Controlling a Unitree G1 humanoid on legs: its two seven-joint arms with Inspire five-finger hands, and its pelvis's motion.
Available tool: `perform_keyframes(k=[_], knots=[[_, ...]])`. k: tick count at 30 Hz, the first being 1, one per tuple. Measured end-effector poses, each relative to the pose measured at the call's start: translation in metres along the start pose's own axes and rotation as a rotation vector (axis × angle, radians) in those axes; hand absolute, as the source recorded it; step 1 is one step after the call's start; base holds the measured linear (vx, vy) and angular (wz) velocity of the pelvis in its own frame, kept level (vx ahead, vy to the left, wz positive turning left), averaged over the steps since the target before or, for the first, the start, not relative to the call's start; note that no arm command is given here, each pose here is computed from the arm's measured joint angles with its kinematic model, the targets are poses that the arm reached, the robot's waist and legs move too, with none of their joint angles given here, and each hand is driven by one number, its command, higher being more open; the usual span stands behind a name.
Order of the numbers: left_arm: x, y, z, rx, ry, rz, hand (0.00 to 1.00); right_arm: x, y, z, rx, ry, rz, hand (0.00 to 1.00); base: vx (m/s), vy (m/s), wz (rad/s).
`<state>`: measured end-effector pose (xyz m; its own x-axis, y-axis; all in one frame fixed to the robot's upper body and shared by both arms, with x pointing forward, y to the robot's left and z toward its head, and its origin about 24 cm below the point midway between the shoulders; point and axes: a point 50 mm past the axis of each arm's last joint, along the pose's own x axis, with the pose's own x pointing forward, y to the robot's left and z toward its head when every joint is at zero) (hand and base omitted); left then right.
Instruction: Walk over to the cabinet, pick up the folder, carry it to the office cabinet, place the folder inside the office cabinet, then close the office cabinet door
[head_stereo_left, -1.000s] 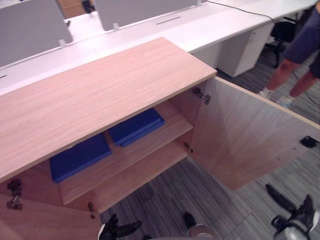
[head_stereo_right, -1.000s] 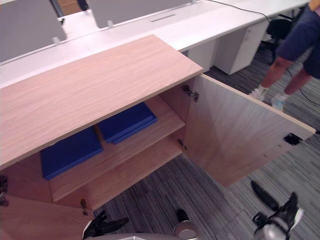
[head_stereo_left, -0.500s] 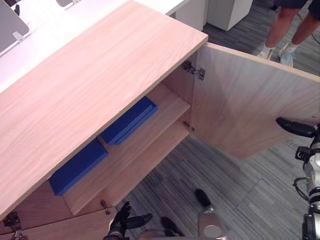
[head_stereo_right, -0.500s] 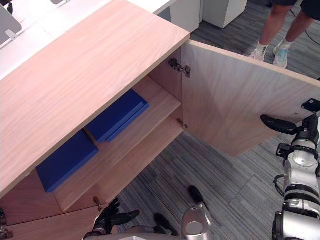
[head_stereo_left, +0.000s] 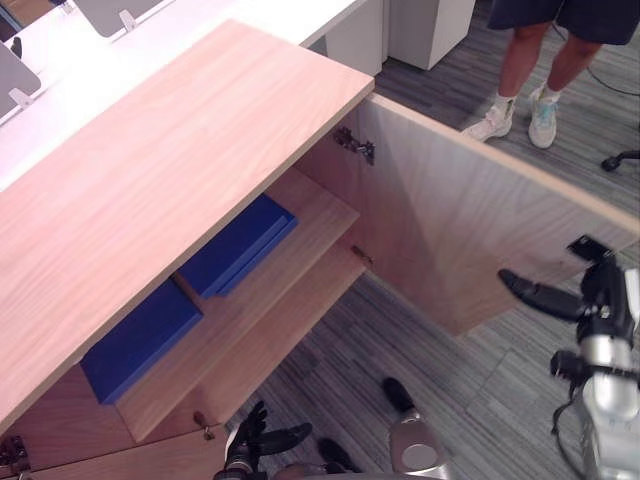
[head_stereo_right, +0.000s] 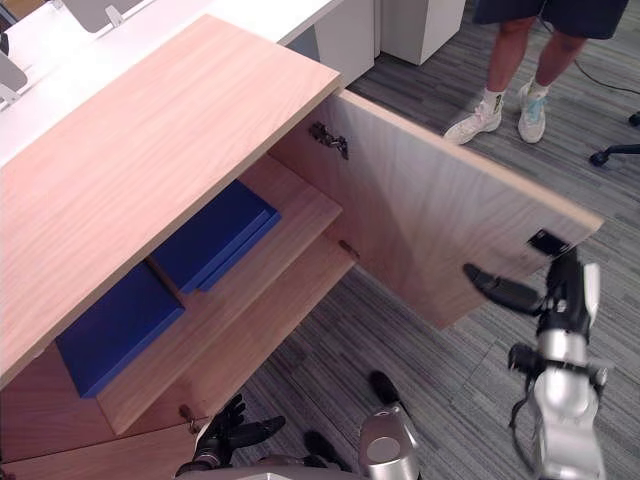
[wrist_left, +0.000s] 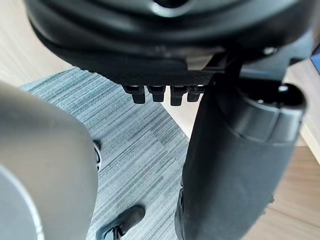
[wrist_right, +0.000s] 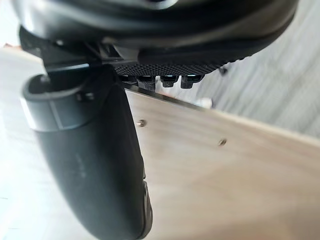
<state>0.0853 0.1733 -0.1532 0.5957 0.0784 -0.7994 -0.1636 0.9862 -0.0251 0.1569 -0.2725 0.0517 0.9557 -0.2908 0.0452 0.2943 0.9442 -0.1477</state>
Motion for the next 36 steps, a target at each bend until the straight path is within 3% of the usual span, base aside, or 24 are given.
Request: perform_keyframes(k=[6,12,15,17,20,23,25,31,36], knots=[[0.005,0.026,0.009,0.072,0.008,0.025,1.00,-0.060,0.074,-0.011,0.169,0.160,0.550,1.00,-0.05,-0.046,-0.19],[0.007,0.032,0.015,0.129,0.005,0.010,1.00,-0.066,0.122,0.022,0.245,0.016,0.989,1.00,-0.03,-0.011,0.29],[0.009,0.030,0.017,0.134,0.002,0.007,1.00,-0.052,0.146,0.028,0.275,-0.063,1.053,1.00,-0.02,-0.034,0.74],[0.010,0.029,0.019,0.132,-0.004,0.007,1.00,-0.032,0.162,0.023,0.293,-0.090,1.011,1.00,-0.03,-0.038,0.90],[0.012,0.026,0.024,0.126,-0.013,0.027,1.00,0.018,0.184,0.017,0.275,-0.105,0.753,1.00,-0.04,-0.042,0.95],[0.014,0.027,0.028,0.097,-0.027,0.061,1.00,0.058,0.182,0.016,0.210,-0.107,0.550,1.00,-0.04,-0.041,1.00],[0.012,0.033,0.027,0.049,-0.032,0.115,1.00,0.080,0.154,-0.001,0.189,-0.037,0.281,1.00,-0.07,-0.045,1.21],[0.008,0.035,0.031,-0.008,-0.075,0.155,1.00,0.080,0.115,-0.032,0.162,0.081,0.085,1.00,-0.05,-0.017,0.95],[-0.005,0.047,0.021,-0.176,-0.102,0.235,1.00,0.034,0.096,-0.097,0.092,0.356,0.085,1.00,0.08,-0.036,0.91]])
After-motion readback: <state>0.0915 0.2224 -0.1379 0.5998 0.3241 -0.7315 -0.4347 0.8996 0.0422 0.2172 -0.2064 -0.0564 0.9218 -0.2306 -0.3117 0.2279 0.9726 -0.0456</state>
